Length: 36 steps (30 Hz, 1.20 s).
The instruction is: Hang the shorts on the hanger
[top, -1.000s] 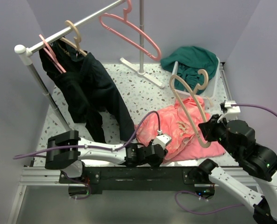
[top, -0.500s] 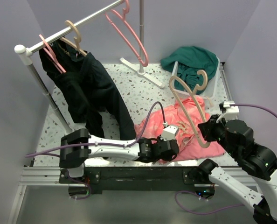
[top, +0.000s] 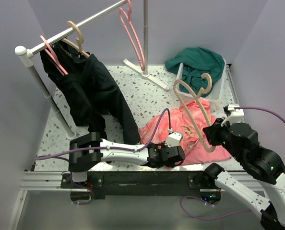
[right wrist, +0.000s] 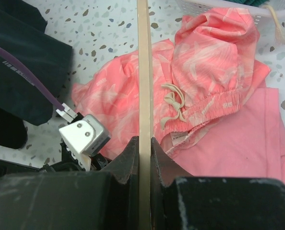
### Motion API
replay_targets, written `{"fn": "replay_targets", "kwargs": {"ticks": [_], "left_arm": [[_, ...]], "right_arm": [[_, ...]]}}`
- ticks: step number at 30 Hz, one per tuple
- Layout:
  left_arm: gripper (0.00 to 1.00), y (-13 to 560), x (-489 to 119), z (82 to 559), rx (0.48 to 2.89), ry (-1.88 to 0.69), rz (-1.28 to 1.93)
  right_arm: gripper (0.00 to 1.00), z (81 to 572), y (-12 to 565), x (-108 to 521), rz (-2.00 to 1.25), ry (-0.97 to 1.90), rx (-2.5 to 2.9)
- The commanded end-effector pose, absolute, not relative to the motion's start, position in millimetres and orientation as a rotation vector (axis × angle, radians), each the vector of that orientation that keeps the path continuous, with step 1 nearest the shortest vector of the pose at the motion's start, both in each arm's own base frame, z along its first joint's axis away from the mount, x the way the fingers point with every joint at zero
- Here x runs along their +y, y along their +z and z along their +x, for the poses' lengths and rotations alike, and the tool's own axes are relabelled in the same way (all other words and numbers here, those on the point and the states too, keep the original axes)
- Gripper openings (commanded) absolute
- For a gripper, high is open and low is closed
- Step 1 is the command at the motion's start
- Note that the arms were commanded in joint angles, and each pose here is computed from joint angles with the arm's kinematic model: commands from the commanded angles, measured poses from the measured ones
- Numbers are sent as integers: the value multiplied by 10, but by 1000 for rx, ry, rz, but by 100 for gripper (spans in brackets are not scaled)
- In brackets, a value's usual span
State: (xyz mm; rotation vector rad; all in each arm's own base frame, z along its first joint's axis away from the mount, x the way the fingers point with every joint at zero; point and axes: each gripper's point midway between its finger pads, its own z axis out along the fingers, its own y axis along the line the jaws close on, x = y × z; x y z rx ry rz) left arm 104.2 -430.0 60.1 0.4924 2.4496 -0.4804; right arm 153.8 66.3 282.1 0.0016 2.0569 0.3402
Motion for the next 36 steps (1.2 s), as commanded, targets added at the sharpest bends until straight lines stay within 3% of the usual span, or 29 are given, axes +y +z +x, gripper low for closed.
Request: {"fn": "replay_targets", "kwargs": {"ticks": [1,7,11,12,22,36], "left_arm": [[38,584,-4475,895,2441,-661,563],[37,456,-4373,951,2454,-597,546],[3,476,-4284,1130,2421,-528,496],[0,472,-4193,1235,2411,-469,460],[0,1461,-3514,2881,2190,-280,80],[0,2016,-3617,3750,2071,-429,251]], "right_arm": [[0,1586,2957,720,26,391,2002],[0,1563,2958,698,23,387,2003],[0,1566,2948,717,19,392,2009],[0,1567,2948,715,22,392,2009],[0,1502,3071,789,-16,461,1992],[0,1188,3077,916,-138,609,2032]]}}
